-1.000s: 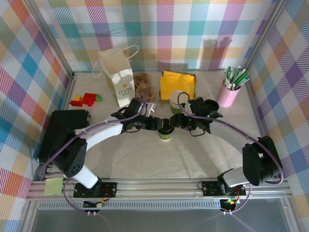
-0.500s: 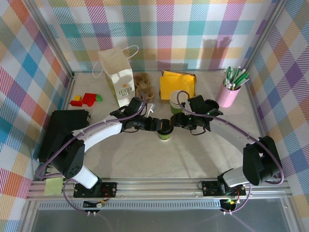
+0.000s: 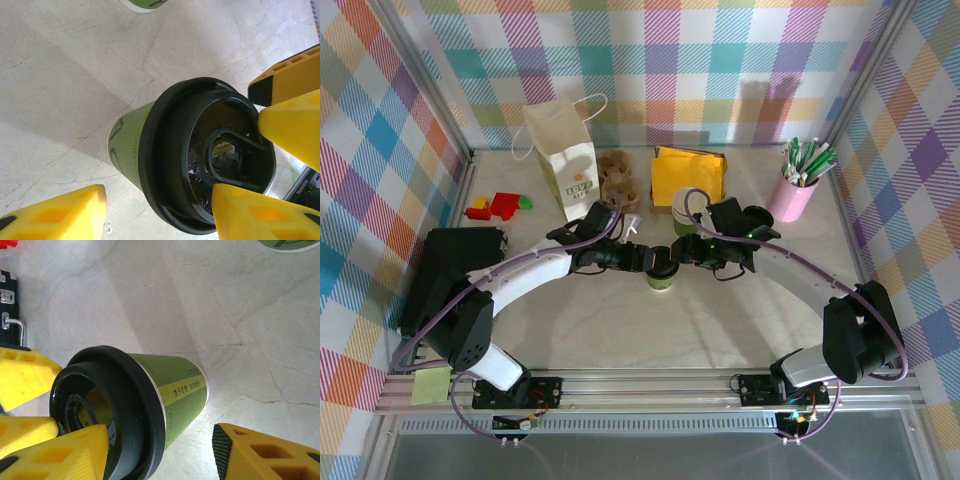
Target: Pack the takeout coffee
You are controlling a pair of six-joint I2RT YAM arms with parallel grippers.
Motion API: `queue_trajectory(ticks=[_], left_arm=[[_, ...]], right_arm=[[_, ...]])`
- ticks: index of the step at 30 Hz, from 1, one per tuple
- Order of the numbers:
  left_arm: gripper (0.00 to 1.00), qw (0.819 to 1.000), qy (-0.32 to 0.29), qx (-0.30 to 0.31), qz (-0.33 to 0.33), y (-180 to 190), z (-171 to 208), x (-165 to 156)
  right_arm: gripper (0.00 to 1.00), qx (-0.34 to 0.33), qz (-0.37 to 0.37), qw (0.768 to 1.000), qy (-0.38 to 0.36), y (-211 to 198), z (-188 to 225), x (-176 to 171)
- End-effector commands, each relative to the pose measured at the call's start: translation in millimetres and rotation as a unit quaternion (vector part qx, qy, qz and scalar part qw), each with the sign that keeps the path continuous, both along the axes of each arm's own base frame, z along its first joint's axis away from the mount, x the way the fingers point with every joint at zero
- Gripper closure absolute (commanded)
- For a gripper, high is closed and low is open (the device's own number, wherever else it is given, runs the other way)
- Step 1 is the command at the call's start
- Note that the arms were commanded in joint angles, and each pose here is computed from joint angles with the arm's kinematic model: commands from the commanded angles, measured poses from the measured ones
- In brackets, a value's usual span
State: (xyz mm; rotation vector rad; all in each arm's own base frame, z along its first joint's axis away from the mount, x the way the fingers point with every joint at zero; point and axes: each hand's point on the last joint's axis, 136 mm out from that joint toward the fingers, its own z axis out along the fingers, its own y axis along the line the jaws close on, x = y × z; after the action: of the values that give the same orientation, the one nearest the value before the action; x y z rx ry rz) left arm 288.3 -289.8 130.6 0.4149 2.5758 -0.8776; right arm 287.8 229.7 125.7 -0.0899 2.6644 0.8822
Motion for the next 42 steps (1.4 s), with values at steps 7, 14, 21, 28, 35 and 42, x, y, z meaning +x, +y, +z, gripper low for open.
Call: queue_trajectory(ticks=[7,14,21,28,35,42], left_arm=[[0.46,0.999,0.018,0.04,-0.009,1,-37,-12],[0.47,0.998,0.026,0.049,-0.007,-1,-48,-14],[0.47,0.999,0.014,0.029,-0.011,-10,-30,-10],[0.43,1.0,-0.013,0.0,-0.015,-16,12,-6],[0.4,0.999,-0.038,0.003,-0.009,-7,43,-7],[0.41,0.997,-0.077,-0.011,0.017,17,85,-6]], right_arm=[[0.42,-0.066,0.002,0.998,0.026,-17,-33,-11],[0.43,-0.074,-0.004,0.997,0.027,-22,-36,-13],[0.42,-0.074,-0.004,0.997,0.012,-20,-16,-7],[0.39,-0.062,0.004,0.998,-0.016,-13,14,-1],[0.37,-0.065,0.005,0.997,-0.03,-13,36,2],[0.37,-0.059,0.024,0.996,-0.058,-6,68,-7]])
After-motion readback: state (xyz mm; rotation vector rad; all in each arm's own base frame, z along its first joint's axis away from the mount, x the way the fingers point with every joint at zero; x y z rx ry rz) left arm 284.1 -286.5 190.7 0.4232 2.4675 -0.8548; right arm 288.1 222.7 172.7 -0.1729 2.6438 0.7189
